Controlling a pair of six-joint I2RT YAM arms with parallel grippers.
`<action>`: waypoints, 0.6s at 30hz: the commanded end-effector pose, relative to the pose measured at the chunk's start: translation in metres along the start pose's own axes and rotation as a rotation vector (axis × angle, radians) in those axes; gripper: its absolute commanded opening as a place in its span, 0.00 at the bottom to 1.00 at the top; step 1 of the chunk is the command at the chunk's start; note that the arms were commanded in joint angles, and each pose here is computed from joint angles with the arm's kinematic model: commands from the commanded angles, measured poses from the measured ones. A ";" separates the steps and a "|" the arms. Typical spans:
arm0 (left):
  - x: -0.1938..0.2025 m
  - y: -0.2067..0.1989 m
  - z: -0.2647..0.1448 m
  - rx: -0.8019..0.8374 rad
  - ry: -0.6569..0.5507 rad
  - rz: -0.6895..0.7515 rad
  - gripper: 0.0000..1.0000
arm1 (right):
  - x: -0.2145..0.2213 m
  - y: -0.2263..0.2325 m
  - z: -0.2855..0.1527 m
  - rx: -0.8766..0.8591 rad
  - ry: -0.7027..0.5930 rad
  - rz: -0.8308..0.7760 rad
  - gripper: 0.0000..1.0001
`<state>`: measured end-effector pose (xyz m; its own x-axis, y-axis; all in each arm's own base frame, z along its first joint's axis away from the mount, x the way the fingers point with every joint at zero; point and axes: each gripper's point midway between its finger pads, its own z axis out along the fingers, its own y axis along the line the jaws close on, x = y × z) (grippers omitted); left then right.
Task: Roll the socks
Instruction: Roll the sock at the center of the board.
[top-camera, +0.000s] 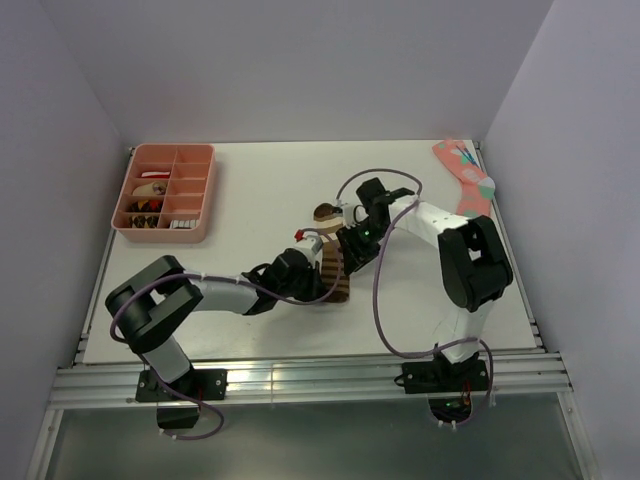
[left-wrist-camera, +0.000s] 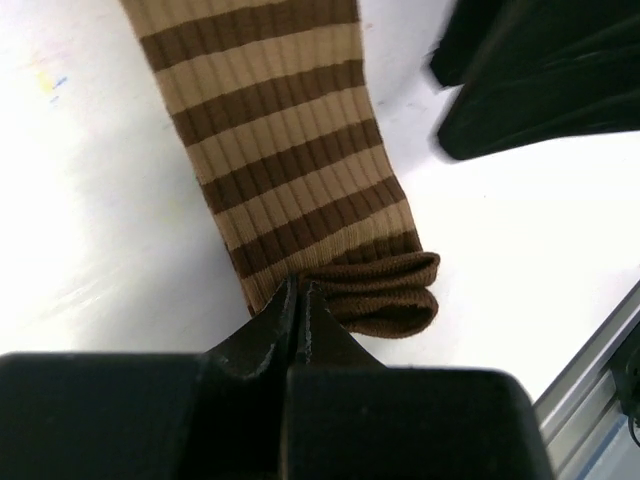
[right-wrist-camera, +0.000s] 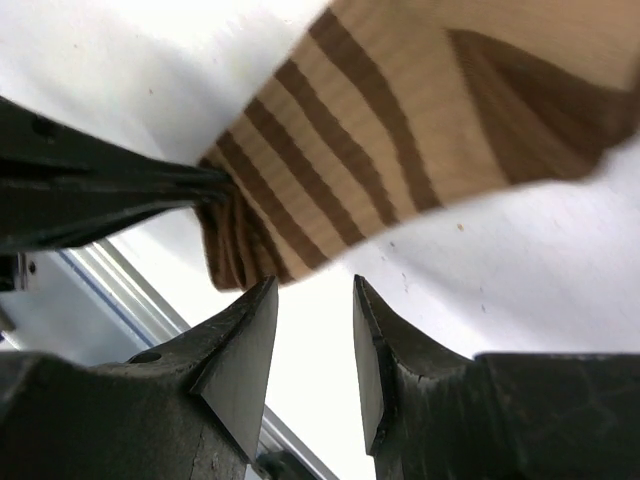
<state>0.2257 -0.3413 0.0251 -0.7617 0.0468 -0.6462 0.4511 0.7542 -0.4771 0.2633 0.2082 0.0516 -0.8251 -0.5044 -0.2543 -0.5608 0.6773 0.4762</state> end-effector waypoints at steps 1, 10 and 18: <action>0.010 0.016 -0.012 -0.070 0.093 -0.027 0.00 | -0.026 0.000 -0.025 0.045 -0.150 -0.028 0.43; 0.003 0.025 -0.021 -0.080 0.137 -0.057 0.00 | -0.040 0.002 -0.060 0.049 -0.328 -0.070 0.43; 0.000 0.037 -0.027 -0.063 0.192 -0.087 0.00 | -0.024 0.035 -0.032 0.103 -0.278 -0.305 0.44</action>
<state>0.2327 -0.3055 0.0236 -0.8588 0.0573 -0.5091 0.3463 0.7973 -0.4944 0.2683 0.2090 0.0952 -0.7034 -0.4764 -0.5275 -0.6898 0.6366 0.3448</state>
